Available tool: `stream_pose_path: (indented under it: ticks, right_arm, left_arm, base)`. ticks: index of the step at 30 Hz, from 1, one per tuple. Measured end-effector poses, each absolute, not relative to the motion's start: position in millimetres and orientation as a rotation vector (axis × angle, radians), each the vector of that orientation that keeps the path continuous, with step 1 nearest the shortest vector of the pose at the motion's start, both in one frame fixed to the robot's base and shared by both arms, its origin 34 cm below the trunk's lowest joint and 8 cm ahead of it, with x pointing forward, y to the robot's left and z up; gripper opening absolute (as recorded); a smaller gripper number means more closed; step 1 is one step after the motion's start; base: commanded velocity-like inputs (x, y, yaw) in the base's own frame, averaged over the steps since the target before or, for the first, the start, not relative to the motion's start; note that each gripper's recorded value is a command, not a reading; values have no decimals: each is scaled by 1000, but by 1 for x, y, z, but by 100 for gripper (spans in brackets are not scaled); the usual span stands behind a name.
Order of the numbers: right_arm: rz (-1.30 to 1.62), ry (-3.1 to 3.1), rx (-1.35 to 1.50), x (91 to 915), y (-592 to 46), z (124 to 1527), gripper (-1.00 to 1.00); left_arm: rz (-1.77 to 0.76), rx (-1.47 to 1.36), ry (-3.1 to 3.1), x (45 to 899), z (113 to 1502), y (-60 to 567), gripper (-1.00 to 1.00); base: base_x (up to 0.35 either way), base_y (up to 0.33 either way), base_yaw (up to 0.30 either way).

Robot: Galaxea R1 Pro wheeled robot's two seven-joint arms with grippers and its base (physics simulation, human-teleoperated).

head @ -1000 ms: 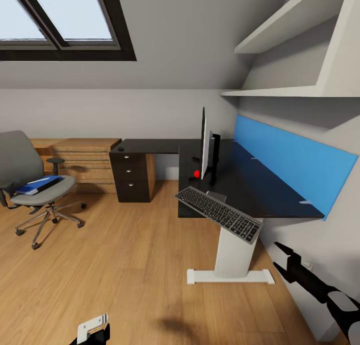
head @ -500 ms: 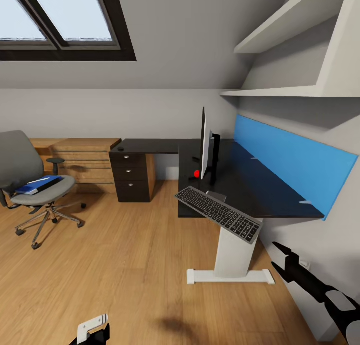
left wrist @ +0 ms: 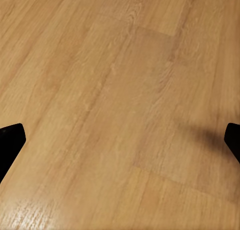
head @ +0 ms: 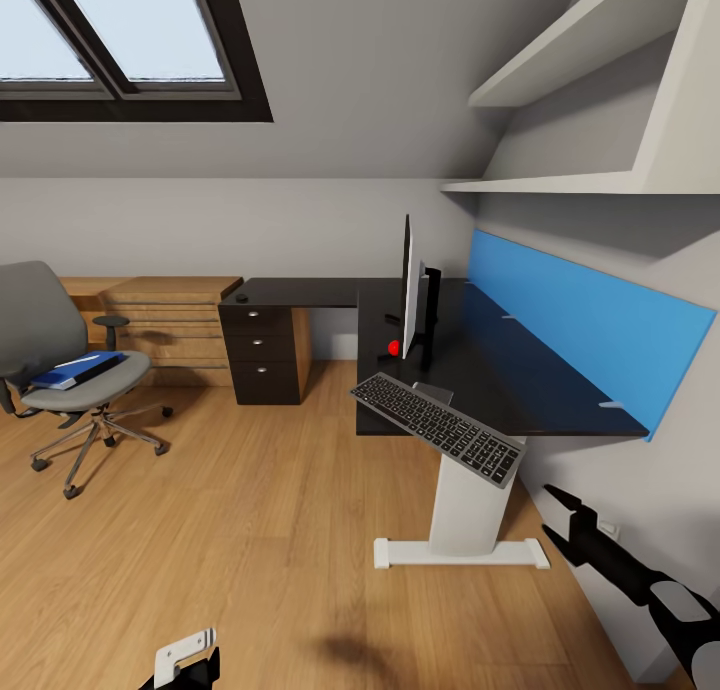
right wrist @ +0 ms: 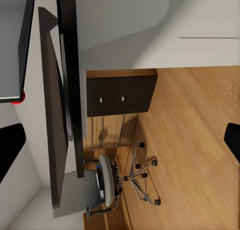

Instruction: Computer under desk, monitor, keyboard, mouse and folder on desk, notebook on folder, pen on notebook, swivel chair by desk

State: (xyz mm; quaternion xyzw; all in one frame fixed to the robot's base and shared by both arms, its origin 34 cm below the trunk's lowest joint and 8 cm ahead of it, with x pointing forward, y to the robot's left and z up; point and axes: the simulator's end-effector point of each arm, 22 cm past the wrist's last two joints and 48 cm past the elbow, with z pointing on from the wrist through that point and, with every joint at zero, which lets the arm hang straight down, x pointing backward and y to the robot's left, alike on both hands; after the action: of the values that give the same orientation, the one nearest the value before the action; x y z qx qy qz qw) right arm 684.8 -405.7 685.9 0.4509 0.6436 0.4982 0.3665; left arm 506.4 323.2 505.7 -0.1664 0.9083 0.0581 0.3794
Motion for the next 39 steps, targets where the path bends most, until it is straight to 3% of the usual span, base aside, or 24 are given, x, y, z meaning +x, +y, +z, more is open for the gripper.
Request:
stream_pose_path:
  ticks: [39]
  right_arm:
    - [1267, 1698, 1142, 687, -401, 729, 100]
  left_arm:
    - [150, -425, 2320, 511, 554, 324, 100]
  base:
    - [0, 0, 0]
